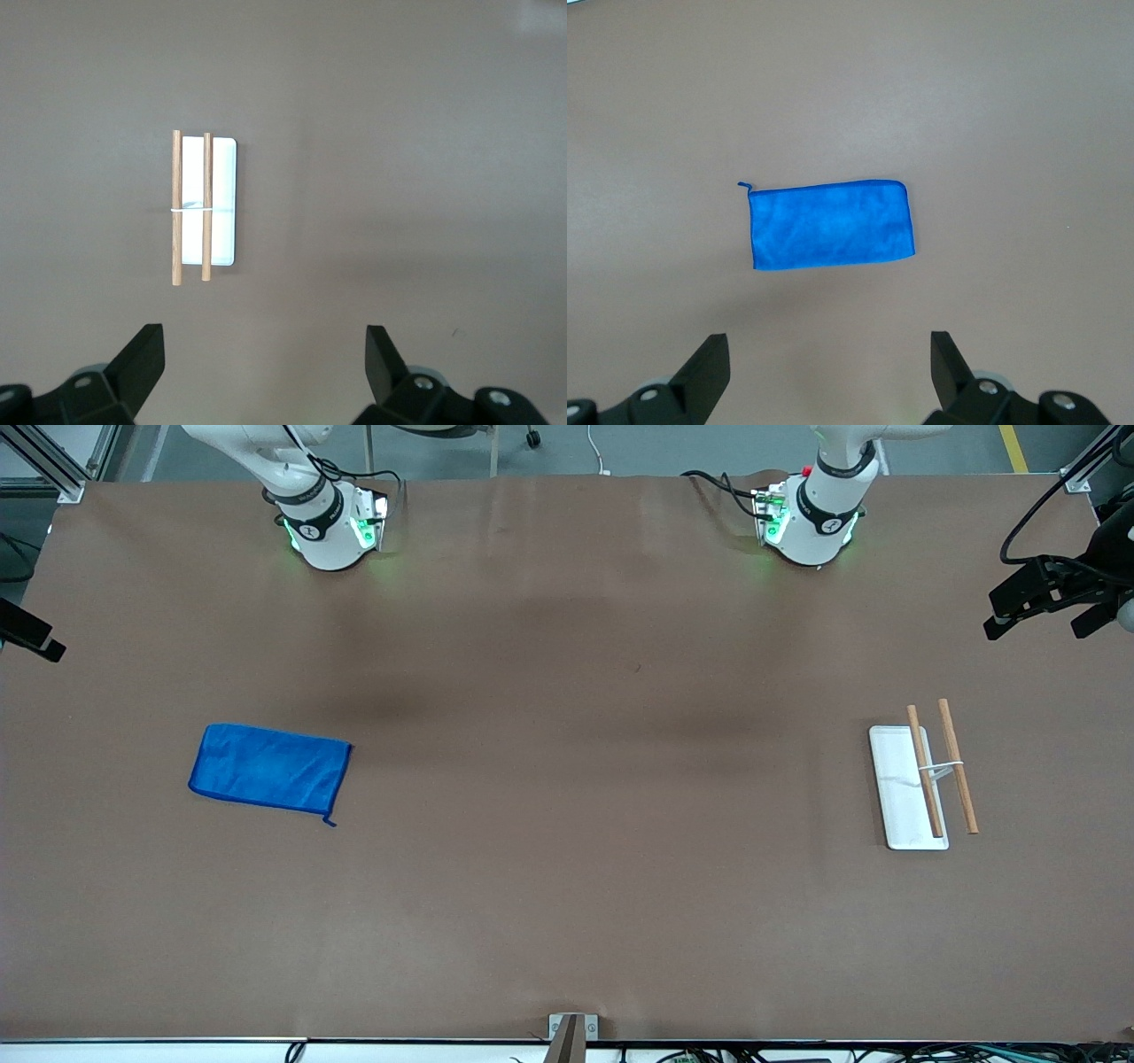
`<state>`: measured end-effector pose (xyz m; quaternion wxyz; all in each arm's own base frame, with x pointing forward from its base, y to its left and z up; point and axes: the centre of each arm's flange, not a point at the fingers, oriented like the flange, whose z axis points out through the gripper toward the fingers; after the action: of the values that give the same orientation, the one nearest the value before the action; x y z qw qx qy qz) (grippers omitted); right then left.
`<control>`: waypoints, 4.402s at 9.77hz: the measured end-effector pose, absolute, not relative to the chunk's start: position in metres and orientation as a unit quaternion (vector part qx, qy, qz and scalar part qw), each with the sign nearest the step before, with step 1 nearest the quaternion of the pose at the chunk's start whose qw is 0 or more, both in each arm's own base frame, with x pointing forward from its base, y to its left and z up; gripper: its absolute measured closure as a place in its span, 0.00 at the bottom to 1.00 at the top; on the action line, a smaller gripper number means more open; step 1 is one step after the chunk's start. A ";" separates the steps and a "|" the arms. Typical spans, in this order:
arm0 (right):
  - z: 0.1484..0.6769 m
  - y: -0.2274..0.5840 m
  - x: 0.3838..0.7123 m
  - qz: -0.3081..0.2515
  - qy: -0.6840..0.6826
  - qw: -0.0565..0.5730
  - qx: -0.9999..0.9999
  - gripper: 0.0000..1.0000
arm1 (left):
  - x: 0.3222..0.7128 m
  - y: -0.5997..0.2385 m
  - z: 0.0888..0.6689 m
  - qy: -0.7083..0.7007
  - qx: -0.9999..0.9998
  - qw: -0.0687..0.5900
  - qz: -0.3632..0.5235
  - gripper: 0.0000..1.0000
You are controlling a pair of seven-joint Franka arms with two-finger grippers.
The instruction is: Right arm passes towel to left arm to hang
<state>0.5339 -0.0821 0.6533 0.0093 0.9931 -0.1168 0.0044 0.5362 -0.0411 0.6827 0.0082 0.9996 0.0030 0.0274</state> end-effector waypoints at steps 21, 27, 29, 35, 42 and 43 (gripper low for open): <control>0.183 -0.081 0.539 -0.032 0.022 0.019 0.999 0.00 | 0.544 -0.022 0.673 0.023 0.999 0.019 0.016 0.00; 0.170 -0.076 0.535 -0.040 0.026 0.017 0.999 0.32 | 0.544 -0.019 0.674 0.025 0.999 0.021 0.018 0.00; 0.175 -0.077 0.536 -0.035 0.023 0.017 0.999 0.61 | 0.544 -0.019 0.674 0.025 0.999 0.021 0.018 0.00; 0.223 -0.055 0.549 -0.072 0.020 -0.010 0.997 0.95 | 0.545 -0.019 0.674 0.025 0.999 0.021 0.020 0.00; 0.370 0.122 0.567 -0.080 0.036 -0.233 0.969 0.95 | 0.545 -0.023 0.674 0.021 0.999 0.021 0.019 0.00; 0.385 0.163 0.561 -0.078 0.033 -0.293 0.952 0.95 | 0.545 -0.025 0.673 0.019 0.999 0.022 0.019 0.00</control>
<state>0.5607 0.1632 0.3847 -0.2927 0.9524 0.0329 -0.0784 0.5447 -0.0253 0.6734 0.0216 0.9994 0.0193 0.0187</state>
